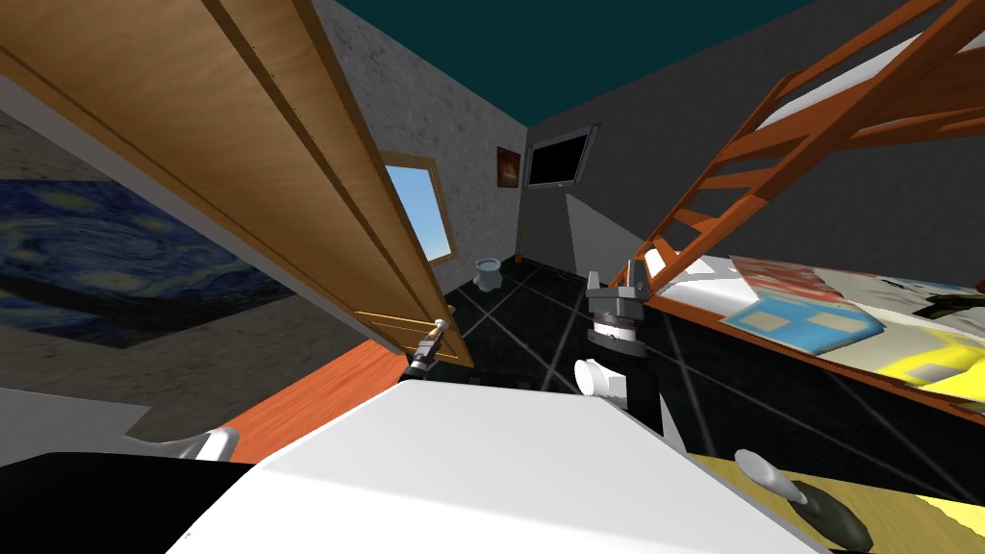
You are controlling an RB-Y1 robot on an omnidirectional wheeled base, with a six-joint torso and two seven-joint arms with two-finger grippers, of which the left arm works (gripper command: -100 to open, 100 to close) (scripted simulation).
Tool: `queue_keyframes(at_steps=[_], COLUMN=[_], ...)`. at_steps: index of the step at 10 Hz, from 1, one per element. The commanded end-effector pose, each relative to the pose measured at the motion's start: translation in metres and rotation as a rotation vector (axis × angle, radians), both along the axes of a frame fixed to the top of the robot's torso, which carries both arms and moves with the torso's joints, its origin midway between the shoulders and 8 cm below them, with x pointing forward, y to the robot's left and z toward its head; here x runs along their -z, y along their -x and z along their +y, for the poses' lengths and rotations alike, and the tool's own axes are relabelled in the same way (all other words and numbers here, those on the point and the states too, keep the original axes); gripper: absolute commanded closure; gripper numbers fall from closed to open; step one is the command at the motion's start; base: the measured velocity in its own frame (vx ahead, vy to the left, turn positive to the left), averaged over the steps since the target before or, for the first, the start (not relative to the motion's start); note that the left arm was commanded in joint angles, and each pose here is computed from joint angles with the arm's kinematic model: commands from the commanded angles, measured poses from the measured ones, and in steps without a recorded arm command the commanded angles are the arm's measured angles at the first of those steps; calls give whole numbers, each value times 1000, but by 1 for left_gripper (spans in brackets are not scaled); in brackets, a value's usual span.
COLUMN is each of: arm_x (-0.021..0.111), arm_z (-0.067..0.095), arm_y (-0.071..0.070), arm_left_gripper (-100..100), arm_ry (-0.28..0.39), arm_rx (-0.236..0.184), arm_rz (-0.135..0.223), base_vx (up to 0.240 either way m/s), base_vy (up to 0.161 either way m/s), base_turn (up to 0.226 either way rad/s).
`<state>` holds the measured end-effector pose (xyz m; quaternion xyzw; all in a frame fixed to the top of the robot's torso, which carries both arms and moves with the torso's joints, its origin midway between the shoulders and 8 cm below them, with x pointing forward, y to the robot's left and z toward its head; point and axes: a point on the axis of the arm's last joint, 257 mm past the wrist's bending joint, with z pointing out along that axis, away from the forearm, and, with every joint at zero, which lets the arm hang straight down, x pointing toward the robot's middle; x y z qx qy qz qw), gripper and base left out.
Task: Push the door open
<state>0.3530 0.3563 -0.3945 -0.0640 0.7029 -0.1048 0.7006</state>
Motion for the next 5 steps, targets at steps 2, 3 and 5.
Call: queue_keyframes(at_steps=[2,3,5], arm_x=[-3,-4,-4], arm_z=[1,1,1], arm_y=[-5,-7,-9], arm_left_gripper=[100,100,100], arm_ry=[82,116,173], arm_rx=[-10,-17,-23], arm_rz=[-9,-11,-12], base_vx=[2,0,3], base_vy=[10,12,11], base_turn=[-18,-40,-20])
